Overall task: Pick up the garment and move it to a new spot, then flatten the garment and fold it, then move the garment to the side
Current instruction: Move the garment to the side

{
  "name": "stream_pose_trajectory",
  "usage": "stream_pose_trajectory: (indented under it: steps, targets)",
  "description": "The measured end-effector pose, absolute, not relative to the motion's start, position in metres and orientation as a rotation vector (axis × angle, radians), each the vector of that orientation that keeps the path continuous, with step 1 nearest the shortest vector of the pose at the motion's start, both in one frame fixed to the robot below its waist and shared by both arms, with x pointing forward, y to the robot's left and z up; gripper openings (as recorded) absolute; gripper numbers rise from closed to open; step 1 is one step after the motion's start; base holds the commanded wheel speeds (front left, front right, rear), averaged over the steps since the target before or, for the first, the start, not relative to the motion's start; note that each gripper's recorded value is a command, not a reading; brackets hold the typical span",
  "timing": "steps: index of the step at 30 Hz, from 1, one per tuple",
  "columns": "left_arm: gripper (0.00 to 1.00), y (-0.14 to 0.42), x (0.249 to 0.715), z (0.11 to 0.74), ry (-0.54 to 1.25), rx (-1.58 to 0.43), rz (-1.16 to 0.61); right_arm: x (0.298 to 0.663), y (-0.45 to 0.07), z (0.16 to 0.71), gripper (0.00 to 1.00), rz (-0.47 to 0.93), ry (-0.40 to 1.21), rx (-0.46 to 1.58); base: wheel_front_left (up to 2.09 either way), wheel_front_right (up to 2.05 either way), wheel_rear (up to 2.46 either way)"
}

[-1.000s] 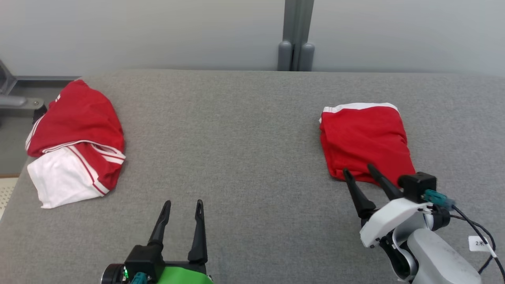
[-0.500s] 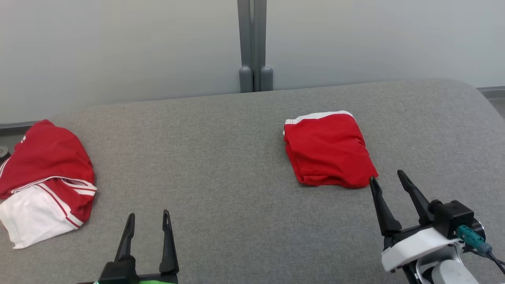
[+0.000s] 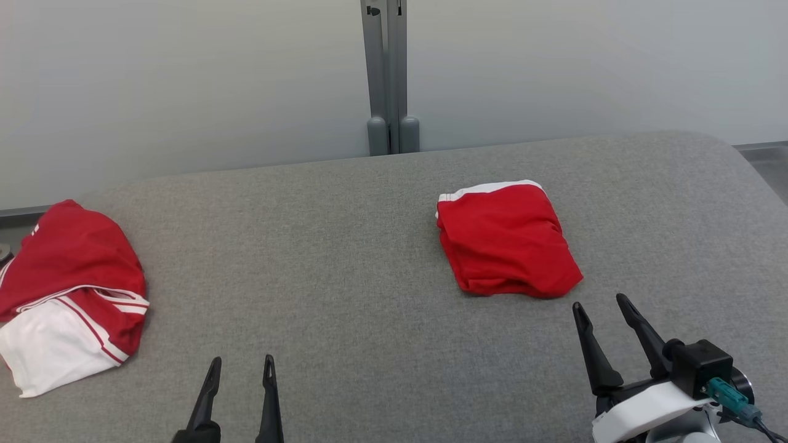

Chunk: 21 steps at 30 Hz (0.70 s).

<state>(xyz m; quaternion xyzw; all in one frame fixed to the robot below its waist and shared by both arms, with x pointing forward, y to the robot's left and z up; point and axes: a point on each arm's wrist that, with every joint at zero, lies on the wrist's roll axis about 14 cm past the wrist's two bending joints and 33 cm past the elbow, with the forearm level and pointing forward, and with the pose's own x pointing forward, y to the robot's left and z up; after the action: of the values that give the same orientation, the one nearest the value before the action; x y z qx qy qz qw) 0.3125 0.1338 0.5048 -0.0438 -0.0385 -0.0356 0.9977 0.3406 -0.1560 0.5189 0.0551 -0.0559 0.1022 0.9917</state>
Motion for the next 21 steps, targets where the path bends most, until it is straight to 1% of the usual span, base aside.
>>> stream_pose_trajectory:
  steps: [12, 15, 18, 21]
  targets:
    - [1.00, 0.130, 0.311, 0.501, -0.064, -0.083, -0.079, 0.344, -0.159, 0.515, 1.00, 0.191, -0.099, 0.117, 0.00, 0.00, 0.00]
    - [1.00, 0.129, 0.311, 0.499, -0.055, -0.084, -0.081, 0.347, -0.161, 0.512, 1.00, 0.170, -0.093, 0.159, 0.00, 0.00, 0.00]
    - [1.00, 0.128, 0.314, 0.497, -0.047, -0.087, -0.082, 0.356, -0.164, 0.510, 1.00, 0.155, -0.083, 0.184, 0.00, 0.00, 0.00]
    - [1.00, 0.125, 0.324, 0.500, -0.053, -0.091, -0.090, 0.375, -0.164, 0.513, 1.00, 0.146, -0.089, 0.232, 0.00, 0.00, 0.00]
